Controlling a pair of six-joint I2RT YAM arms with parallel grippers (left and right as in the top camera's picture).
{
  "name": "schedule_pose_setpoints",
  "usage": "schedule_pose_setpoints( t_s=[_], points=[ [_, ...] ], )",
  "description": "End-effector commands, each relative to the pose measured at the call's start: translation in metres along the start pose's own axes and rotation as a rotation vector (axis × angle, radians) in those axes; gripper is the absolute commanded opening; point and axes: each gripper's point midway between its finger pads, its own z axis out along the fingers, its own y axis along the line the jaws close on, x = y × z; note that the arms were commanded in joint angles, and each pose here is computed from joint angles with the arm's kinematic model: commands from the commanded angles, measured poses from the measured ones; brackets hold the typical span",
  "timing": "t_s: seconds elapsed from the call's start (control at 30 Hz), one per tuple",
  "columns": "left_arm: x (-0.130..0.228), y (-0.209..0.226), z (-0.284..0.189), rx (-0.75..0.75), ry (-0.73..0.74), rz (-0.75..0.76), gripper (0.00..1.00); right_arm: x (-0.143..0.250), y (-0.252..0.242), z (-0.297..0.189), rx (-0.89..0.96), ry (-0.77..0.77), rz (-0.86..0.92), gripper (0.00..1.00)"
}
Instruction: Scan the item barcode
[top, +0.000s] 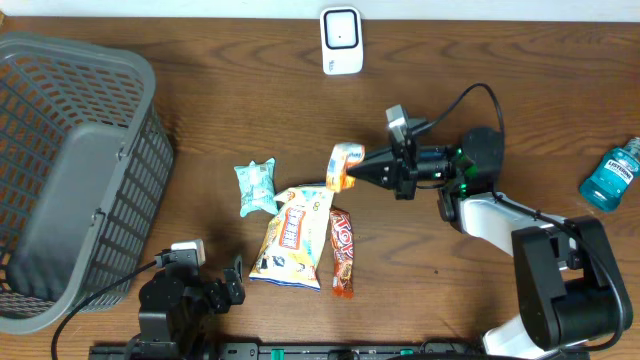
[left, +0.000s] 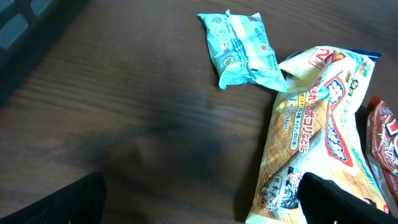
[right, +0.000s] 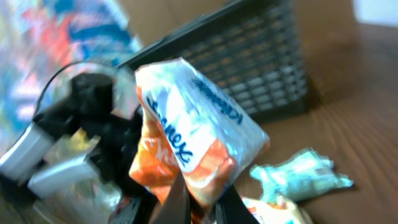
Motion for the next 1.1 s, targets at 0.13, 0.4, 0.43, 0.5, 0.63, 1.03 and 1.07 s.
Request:
schedule_pose_setpoints(
  t_s=[0.13,0.4,0.43,0.5,0.63,1.03,1.07],
  points=[
    [0.017,0.003,0.004,-0.006,0.064,-0.013,0.98,0.004,0.033,0.012,-0.128,0.079,-0.038,0.01],
    [0.017,0.003,0.004,-0.006,0.064,-0.013,0.98,0.004,0.038,0.015,-0.139,0.085,-0.021,0.01],
    [0.017,0.003,0.004,-0.006,0.064,-0.013,0.98,0.004,0.038,0.015,-0.139,0.085,-0.016,0.01],
    [0.017,0.003,0.004,-0.006,0.064,-0.013,0.98,0.005,0.037,0.016,-0.138,0.087,0.003,0.01],
    [0.017,0.003,0.004,-0.006,0.064,-0.013,0.98,0.008,0.033,0.016,-0.133,0.094,0.096,0.01],
    [0.017,0.003,0.004,-0.006,0.064,-0.013,0.98,0.030,0.019,0.016,-0.125,0.106,0.231,0.01],
    [0.017,0.003,0.004,-0.006,0.064,-0.013,0.98,0.033,0.017,0.016,-0.124,0.106,0.237,0.01]
  ],
)
